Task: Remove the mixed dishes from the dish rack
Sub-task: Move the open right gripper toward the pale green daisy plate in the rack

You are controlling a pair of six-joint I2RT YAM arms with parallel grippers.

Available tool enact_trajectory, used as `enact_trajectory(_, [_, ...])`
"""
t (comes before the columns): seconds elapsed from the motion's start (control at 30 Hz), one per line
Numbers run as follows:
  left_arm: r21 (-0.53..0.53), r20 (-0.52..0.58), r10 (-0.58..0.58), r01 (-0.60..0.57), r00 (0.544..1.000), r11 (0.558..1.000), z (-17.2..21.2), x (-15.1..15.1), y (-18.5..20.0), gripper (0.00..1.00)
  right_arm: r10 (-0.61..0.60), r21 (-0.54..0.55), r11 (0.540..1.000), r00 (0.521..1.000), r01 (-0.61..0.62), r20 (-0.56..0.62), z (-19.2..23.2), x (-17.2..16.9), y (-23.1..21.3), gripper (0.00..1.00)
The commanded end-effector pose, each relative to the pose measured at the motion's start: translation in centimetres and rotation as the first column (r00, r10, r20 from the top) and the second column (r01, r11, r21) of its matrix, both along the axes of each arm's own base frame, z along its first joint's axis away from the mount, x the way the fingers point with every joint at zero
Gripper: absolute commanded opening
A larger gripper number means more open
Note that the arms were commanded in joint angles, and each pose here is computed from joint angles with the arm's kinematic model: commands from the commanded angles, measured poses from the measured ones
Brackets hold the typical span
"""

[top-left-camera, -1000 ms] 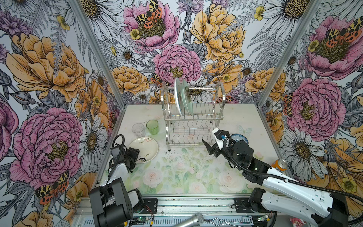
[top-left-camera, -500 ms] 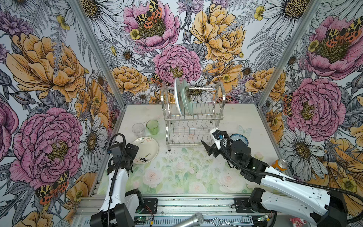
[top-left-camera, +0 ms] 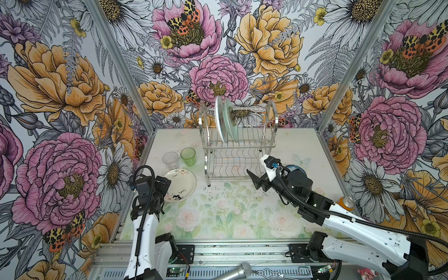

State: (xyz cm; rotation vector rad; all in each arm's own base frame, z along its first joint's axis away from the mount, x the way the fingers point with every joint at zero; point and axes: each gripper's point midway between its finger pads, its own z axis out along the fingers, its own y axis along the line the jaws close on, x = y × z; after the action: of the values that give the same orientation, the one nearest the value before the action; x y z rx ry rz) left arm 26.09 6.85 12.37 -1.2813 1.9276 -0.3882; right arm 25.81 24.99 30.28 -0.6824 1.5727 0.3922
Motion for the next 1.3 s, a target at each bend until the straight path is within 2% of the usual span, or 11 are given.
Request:
enact_trajectory(0.0, [0.079, 0.064, -0.073, 0.068, 0.995, 0.995, 3.0, 0.9, -0.7, 0.99, 0.017, 0.045, 0.999, 1.0, -0.016, -0.018, 1.2, 0.1, 0.5, 0.89])
enact_trajectory(0.27, [0.19, 0.137, -0.237, 0.21, 0.962, 0.959, 6.2, 1.3, -4.1, 0.99, 0.015, 0.103, 0.995, 0.999, -0.01, -0.051, 2.6, 0.5, 1.0, 0.89])
enact_trajectory(0.47, [0.264, 0.22, -0.362, 0.302, 0.906, 0.916, 9.3, 0.8, -6.8, 0.99, 0.002, 0.138, 0.99, 0.997, 0.009, -0.077, 3.9, 0.9, 1.2, 0.89])
enact_trajectory(0.8, [0.281, 0.305, -0.462, 0.385, 0.832, 0.879, 11.6, -1.0, -9.3, 0.99, -0.012, 0.209, 0.977, 0.996, 0.029, -0.085, 7.5, 1.8, 1.7, 0.88])
enact_trajectory(1.07, [0.308, 0.296, -0.559, 0.477, 0.775, 0.823, 12.3, -0.9, -11.3, 0.99, -0.016, 0.225, 0.974, 0.995, 0.037, -0.095, 9.3, 3.9, 4.0, 0.87])
enact_trajectory(1.2, [0.318, 0.283, -0.575, 0.49, 0.768, 0.812, 12.3, -0.6, -11.6, 0.99, -0.014, 0.218, 0.975, 0.996, 0.033, -0.09, 9.8, 4.9, 5.2, 0.87])
enact_trajectory(1.27, [0.312, 0.305, -0.592, 0.51, 0.746, 0.802, 12.7, -0.5, -12.2, 0.99, -0.013, 0.2, 0.979, 0.996, 0.03, -0.089, 9.8, 5.4, 5.8, 0.87])
